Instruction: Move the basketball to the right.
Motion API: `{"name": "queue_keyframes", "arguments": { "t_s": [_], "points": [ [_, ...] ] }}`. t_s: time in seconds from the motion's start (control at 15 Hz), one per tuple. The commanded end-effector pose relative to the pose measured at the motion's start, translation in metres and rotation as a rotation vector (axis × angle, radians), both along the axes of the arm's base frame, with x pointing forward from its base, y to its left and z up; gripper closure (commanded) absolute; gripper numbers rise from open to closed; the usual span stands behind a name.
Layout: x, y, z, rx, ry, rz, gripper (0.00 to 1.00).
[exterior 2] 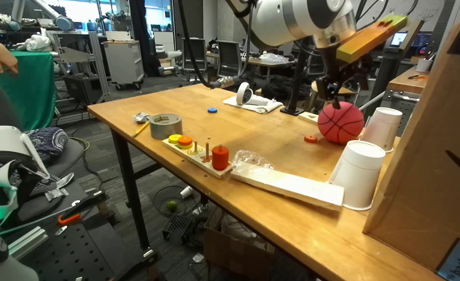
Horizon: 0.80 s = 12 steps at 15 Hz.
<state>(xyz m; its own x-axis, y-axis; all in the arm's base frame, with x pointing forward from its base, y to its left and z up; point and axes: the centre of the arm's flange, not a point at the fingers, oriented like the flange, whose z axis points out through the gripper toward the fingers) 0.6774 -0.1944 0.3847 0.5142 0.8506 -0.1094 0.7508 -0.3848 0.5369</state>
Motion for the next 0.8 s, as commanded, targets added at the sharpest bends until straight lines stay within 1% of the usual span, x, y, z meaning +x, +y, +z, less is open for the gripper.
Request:
{"name": "queue_keyframes", "arguments": {
  "t_s": [0.0, 0.13, 0.2, 0.27, 0.47, 0.6, 0.73],
  "points": [
    [-0.054, -0.007, 0.076, -0.111, -0.124, -0.125, 0.0],
    [-0.069, 0.007, 0.099, -0.159, -0.175, -0.138, 0.0],
    [-0.078, 0.02, 0.109, -0.186, -0.191, -0.127, 0.0],
    [-0.085, 0.032, 0.115, -0.195, -0.206, -0.118, 0.0],
    [-0.104, 0.074, 0.128, -0.145, -0.237, -0.061, 0.0],
    [-0.116, 0.099, 0.128, -0.125, -0.236, -0.031, 0.0],
    [-0.126, 0.113, 0.124, -0.1, -0.219, -0.008, 0.0]
  ]
}}
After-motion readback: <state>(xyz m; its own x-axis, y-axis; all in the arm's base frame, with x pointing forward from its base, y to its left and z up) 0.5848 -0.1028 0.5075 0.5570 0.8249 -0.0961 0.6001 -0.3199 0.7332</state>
